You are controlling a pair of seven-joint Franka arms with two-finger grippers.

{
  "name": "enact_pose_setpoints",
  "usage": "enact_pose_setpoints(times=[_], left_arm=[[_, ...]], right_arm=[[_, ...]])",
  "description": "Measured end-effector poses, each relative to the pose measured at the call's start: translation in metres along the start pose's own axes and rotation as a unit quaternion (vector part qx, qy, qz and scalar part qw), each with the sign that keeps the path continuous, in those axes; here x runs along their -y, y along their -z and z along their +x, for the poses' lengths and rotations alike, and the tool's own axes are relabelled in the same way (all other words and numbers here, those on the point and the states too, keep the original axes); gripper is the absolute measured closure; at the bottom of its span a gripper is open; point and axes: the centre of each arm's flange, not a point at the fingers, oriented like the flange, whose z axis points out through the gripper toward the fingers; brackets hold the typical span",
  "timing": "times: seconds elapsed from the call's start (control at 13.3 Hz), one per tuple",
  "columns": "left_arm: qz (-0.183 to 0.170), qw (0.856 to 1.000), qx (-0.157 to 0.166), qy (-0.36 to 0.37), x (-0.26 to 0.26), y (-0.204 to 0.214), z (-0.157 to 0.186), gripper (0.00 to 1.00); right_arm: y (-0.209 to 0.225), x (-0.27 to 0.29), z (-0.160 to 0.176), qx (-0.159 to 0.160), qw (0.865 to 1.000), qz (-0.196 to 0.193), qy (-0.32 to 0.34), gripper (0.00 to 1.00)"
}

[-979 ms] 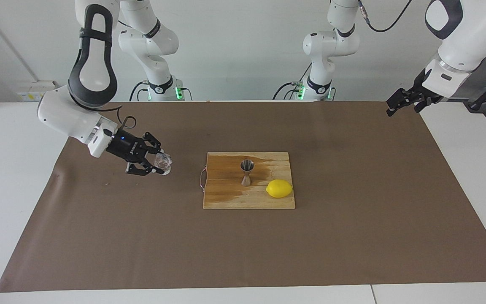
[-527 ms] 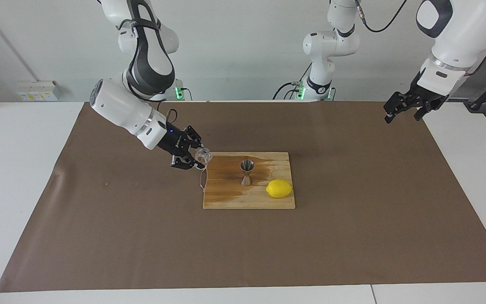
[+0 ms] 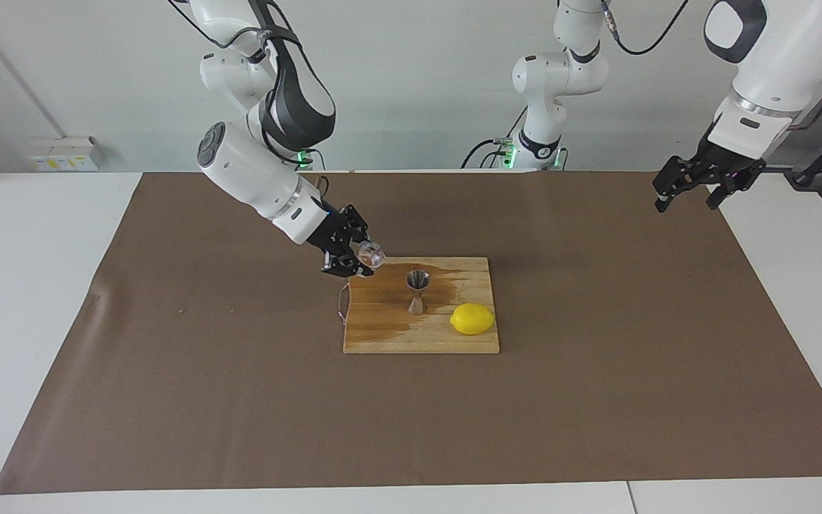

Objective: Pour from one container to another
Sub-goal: 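Carry the clear glass with the right gripper above the metal cup, then tilt the clear glass with the right gripper over the metal cup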

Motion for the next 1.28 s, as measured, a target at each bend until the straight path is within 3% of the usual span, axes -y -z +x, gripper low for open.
enact_pose_setpoints(times=[0.45,1.28], left_arm=[[0.0,1.0,0.001,-0.005,0.0,0.0,0.0,0.0],[-0.001,1.0,0.031,-0.001,0.004,-0.005,-0.007,0.0]], right_arm=[[-0.023,0.012,0.021,0.036,0.999,-0.023,-0.026,0.52],[-0.047,0.009,0.039,0.062,0.996,-0.041,-0.054,0.52]])
